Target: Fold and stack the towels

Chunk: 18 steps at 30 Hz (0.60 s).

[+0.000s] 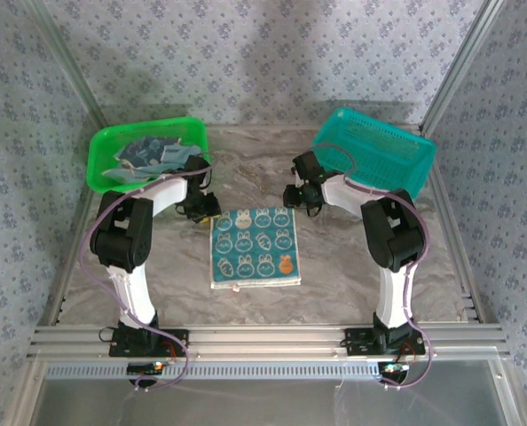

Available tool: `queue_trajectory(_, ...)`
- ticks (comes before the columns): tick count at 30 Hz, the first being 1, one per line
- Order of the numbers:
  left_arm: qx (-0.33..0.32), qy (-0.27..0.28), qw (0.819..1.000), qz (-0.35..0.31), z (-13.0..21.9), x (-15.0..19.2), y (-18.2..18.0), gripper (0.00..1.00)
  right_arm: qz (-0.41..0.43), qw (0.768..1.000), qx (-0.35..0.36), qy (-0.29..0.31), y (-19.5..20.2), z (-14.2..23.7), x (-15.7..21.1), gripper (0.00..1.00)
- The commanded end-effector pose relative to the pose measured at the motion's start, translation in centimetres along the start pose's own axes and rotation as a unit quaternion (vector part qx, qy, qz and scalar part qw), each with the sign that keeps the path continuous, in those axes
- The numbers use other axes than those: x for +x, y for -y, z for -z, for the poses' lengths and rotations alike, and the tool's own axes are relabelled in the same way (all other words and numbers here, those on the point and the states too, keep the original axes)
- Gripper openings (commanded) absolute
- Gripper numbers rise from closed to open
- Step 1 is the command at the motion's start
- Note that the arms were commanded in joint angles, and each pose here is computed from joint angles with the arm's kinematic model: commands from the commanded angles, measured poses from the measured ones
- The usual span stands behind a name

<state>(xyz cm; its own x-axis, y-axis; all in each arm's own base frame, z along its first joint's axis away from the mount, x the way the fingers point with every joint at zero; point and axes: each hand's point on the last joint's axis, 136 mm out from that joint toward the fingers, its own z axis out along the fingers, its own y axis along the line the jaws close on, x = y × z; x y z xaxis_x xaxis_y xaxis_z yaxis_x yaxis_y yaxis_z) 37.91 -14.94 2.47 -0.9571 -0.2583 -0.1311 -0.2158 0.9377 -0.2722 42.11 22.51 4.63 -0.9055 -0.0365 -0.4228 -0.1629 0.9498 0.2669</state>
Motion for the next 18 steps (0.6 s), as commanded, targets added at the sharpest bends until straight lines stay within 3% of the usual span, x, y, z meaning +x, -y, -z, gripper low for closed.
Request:
queue_trajectory(1,0.0,0.006,1.0,0.002,-0.4,-0.9,0.2,0.35,-0.002,1.0,-0.003,-0.017,0.1,-1.1,0.4,0.36)
queue_trajectory(6,-0.002,0.001,1.0,0.002,-0.8,-0.4,0.0,0.32,-0.007,1.0,-0.005,-0.029,0.0,-1.9,1.9,0.35)
queue_trajectory(14,-0.002,-0.005,1.0,0.003,-1.5,0.5,-0.2,0.2,-0.013,0.999,-0.003,-0.04,-0.8,-2.6,3.5,0.21)
queue_trajectory(18,-0.001,-0.005,1.0,0.0,-1.5,0.9,0.0,0.09,-0.013,0.999,0.0,-0.038,-1.0,-2.5,3.9,0.03)
